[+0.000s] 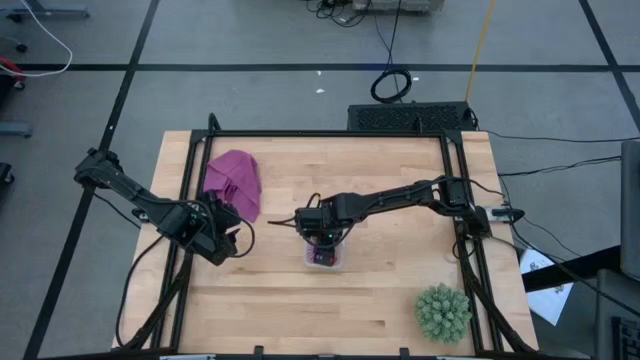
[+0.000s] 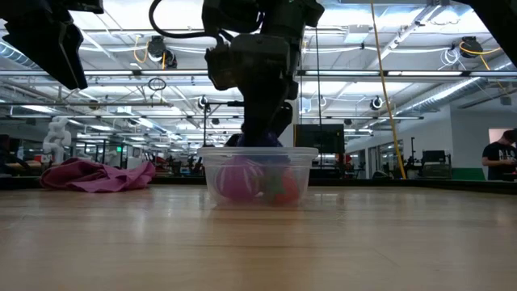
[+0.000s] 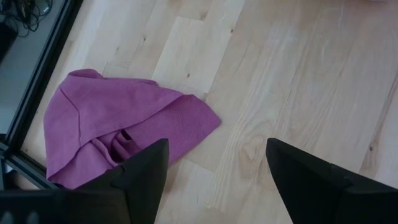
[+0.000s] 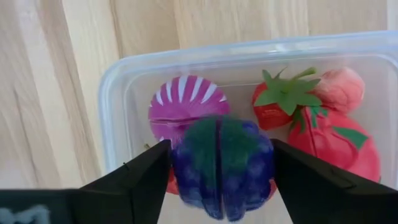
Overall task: Pick and placing Produce into tupperware
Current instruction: Put the grapes into the transparent bin, then return to Home Position
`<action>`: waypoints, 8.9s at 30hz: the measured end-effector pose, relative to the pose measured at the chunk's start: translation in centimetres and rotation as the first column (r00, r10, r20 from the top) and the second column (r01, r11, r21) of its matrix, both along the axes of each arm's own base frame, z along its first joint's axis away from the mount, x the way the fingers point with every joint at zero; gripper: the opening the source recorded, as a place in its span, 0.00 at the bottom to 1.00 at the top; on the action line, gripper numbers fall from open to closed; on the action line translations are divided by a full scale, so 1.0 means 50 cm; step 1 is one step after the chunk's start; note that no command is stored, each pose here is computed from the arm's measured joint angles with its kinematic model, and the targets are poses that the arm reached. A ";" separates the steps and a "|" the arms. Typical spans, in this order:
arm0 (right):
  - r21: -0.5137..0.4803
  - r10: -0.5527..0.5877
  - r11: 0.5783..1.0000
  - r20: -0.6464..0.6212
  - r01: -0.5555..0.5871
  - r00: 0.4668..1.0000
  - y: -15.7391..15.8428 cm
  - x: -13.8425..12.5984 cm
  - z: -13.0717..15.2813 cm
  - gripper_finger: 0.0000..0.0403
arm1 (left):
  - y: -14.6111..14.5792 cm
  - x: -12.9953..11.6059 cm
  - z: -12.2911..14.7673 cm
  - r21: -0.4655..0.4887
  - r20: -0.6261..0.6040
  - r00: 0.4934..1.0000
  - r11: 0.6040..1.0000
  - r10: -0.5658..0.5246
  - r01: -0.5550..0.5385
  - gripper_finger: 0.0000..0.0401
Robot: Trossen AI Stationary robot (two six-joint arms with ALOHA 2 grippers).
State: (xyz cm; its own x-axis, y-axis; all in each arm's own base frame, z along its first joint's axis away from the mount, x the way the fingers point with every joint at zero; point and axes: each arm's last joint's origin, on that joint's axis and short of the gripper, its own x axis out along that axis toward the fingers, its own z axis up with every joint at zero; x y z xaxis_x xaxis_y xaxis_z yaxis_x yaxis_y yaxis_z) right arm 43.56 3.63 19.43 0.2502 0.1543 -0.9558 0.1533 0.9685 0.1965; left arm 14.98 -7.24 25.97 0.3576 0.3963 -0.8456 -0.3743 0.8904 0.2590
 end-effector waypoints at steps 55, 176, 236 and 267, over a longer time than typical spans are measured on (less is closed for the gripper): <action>0.055 -0.343 0.939 0.053 0.340 0.938 -0.009 -0.297 0.183 0.51 | 0.053 -0.126 0.088 -0.143 0.364 0.931 0.986 -0.026 0.084 0.68; -0.160 0.109 0.976 0.946 0.148 0.304 -0.061 -0.687 -0.029 0.14 | 0.244 -0.082 -0.143 0.176 0.926 0.309 0.972 -0.218 0.158 0.68; -0.163 0.115 0.974 0.954 0.158 0.275 -0.061 -0.687 -0.022 0.14 | 0.121 -0.111 -0.162 0.102 0.920 0.333 0.948 -0.205 0.301 0.68; -0.163 0.115 0.974 0.954 0.157 0.276 -0.061 -0.687 -0.022 0.14 | 0.121 -0.111 -0.162 0.103 0.920 0.334 0.948 -0.206 0.300 0.68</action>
State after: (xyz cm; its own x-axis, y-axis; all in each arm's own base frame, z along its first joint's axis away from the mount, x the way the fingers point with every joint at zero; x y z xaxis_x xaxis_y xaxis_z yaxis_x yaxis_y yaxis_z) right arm 9.21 0.56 18.31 0.9996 -0.0073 -0.0255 0.0083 0.9992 0.0381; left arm 9.42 -1.17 17.88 0.9940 0.0977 0.0500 -0.0889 0.9840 -0.1542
